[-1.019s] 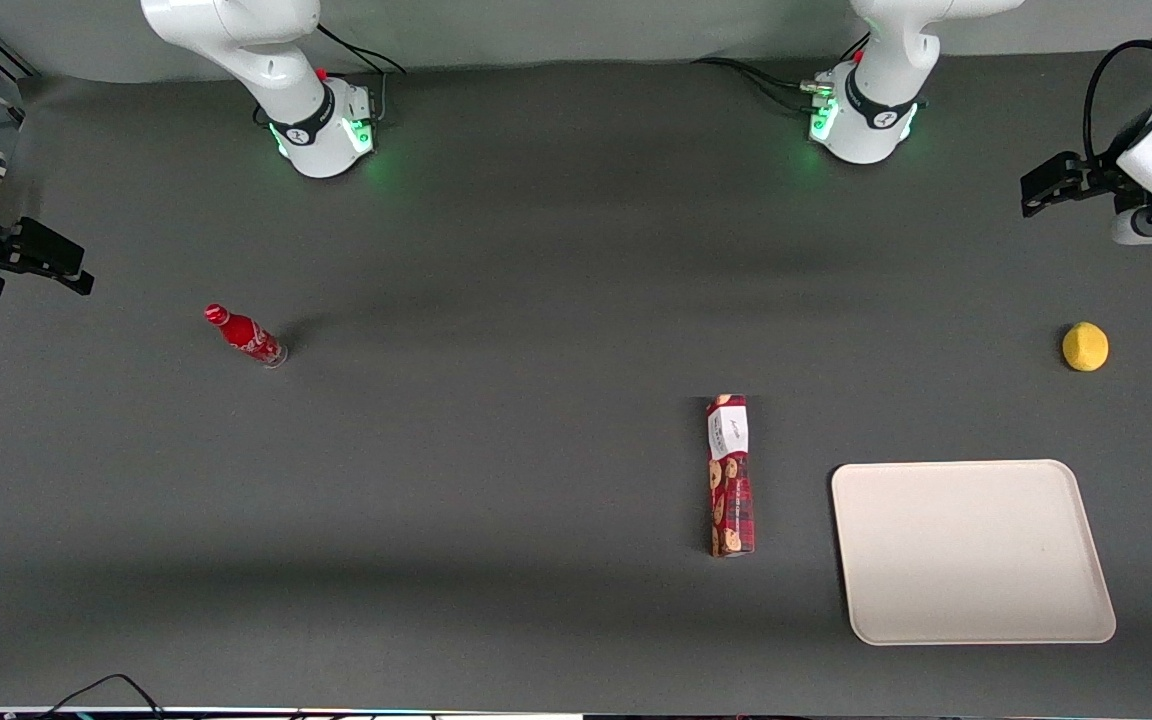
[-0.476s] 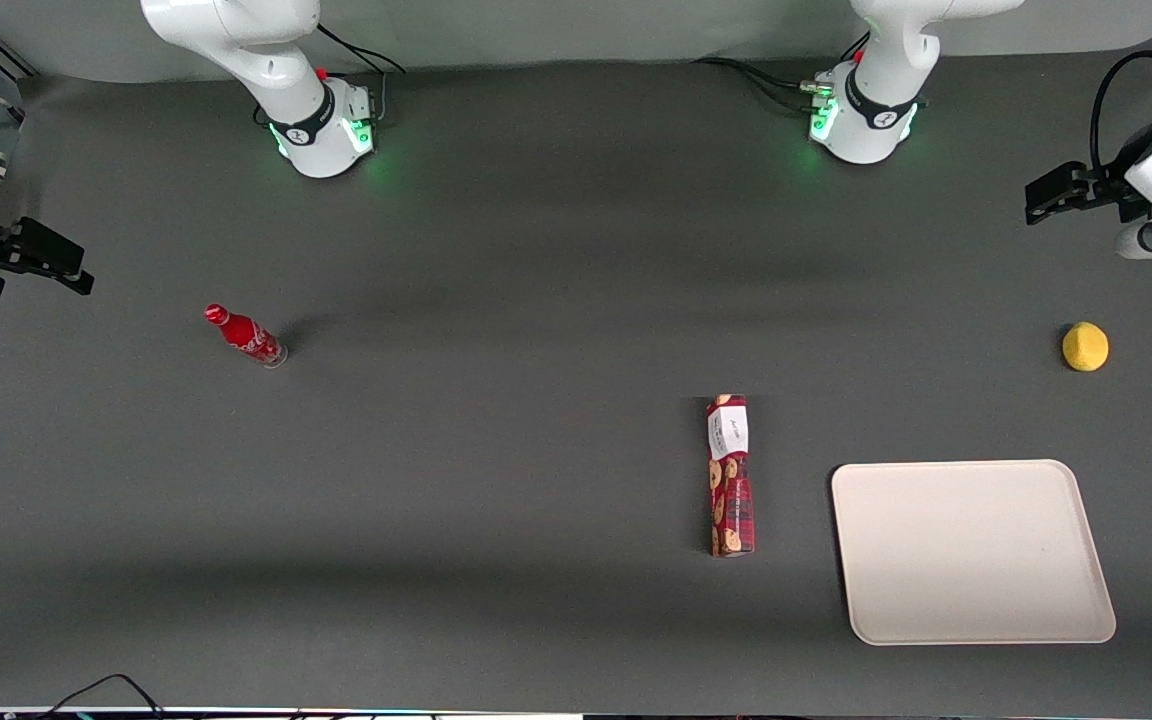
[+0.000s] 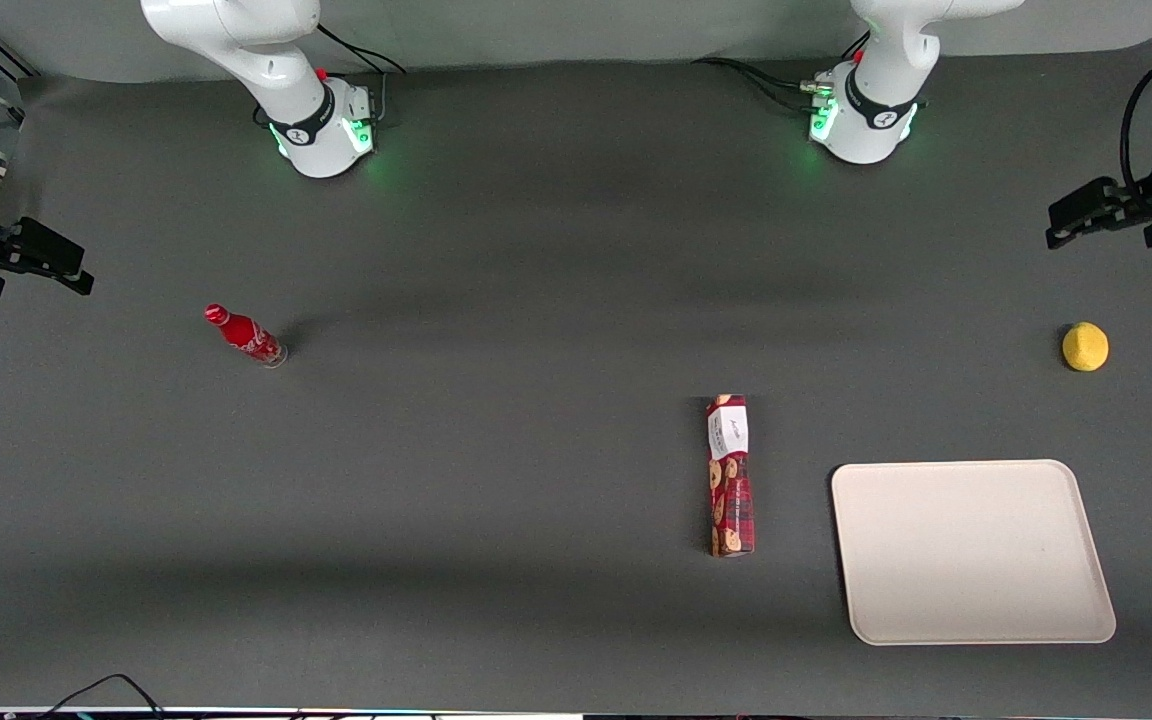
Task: Place red cookie box on tray
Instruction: 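Move the left gripper over the red plaid shortbread box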
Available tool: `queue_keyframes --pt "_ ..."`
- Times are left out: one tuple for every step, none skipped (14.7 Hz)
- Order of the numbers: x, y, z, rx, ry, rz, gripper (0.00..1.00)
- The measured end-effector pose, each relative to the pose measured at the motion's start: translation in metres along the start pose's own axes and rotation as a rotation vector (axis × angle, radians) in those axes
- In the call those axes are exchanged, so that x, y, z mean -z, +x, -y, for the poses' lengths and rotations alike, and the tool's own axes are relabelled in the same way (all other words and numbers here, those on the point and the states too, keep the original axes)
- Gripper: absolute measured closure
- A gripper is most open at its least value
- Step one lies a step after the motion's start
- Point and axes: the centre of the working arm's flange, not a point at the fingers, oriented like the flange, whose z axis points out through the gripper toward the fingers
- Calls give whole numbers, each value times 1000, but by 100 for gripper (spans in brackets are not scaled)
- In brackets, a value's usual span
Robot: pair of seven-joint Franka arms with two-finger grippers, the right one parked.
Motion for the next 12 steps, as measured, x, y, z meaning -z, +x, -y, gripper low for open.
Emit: queue_keyframes --pt "0 12 -4 31 -28 -4 0" --pt "-3 24 -9 70 -51 0 0" --pt "-11 37 -18 102 -69 8 0" --pt "-23 54 -32 124 -82 2 0" --pt "-37 72 -50 148 -98 -11 0" --pt "-56 91 -70 177 -116 -27 0" --pt "-77 109 -89 205 -137 -42 0" --pt "-103 128 -110 230 -162 -56 0" --pt "-130 145 -128 254 -190 -68 0" --pt "-159 161 -146 273 -219 -80 0" --pt "-185 173 -160 283 -243 -86 0" --pt "-213 183 -173 285 -262 -86 0"
